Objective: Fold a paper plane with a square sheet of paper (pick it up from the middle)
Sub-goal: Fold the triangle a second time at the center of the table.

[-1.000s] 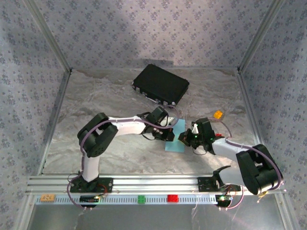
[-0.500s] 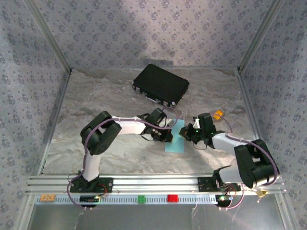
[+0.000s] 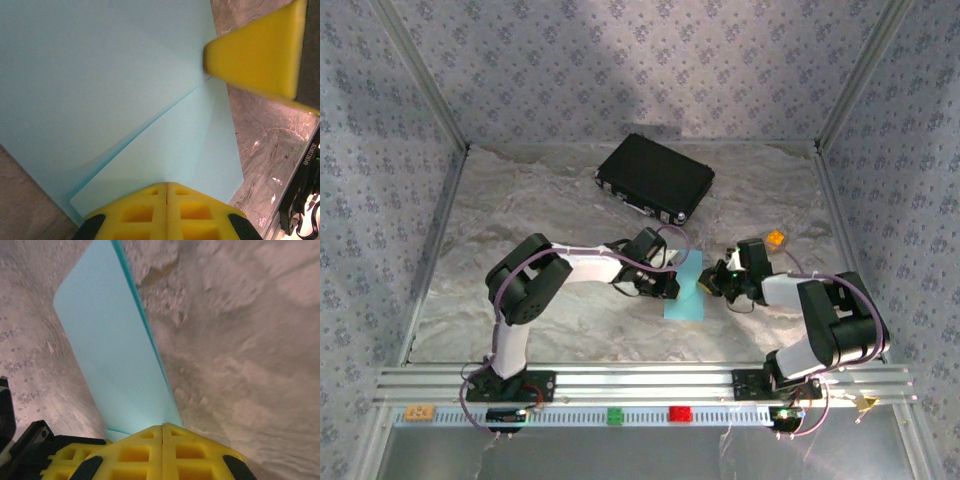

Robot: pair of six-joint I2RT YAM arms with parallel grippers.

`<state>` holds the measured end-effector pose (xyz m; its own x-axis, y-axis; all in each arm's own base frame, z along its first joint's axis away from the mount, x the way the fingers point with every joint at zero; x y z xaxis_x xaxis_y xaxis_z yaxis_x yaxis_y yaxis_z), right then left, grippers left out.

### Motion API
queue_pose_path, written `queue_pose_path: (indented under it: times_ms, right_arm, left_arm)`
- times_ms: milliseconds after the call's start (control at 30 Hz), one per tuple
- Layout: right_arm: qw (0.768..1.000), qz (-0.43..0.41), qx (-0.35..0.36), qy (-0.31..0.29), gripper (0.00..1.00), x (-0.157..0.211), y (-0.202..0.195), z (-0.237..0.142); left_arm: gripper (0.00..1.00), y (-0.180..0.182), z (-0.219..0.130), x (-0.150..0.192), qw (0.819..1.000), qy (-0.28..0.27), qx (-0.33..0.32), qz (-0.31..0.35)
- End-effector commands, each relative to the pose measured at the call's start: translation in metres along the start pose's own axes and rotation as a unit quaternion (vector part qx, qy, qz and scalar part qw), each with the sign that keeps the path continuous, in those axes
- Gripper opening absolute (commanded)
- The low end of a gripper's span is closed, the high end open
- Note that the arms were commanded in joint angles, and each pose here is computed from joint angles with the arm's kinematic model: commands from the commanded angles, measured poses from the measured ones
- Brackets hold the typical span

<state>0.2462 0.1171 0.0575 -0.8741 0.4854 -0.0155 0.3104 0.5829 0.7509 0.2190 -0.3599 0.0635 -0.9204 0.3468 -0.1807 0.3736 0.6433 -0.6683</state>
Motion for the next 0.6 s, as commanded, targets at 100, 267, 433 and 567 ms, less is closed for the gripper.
queue_pose_path:
  times_ms: [100, 267, 433, 567]
  right_arm:
    - [1.000, -0.005, -0.004, -0.024, 0.05, -0.003, -0.003, -0.012]
    - [0.999, -0.023, 0.016, -0.030, 0.08, 0.010, 0.004, -0.030]
    - [0.998, -0.034, 0.054, -0.006, 0.14, 0.036, 0.001, -0.040]
    - [0.996, -0.038, 0.083, 0.010, 0.24, 0.056, 0.000, -0.041]
  left_arm:
    - [0.00, 0.015, 0.005, 0.032, 0.997, 0.044, -0.043, -0.039]
    - [0.00, 0.000, -0.005, 0.033, 0.998, 0.022, -0.030, -0.049]
    - [0.02, -0.020, -0.022, 0.025, 0.999, -0.009, -0.013, -0.034]
    - [0.07, -0.028, -0.032, 0.014, 1.000, -0.021, -0.016, -0.002]
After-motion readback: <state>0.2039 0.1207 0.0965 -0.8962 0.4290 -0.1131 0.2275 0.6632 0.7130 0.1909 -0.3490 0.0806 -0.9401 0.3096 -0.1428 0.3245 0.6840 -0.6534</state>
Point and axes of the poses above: each hand's point on the last joint's axis, 136 mm out from that joint toward the fingers, its own z axis out along the fingers, its own y axis along the line the jaws close on, x = y × z, the point moved 6 cm from there along -z, back along the fingers
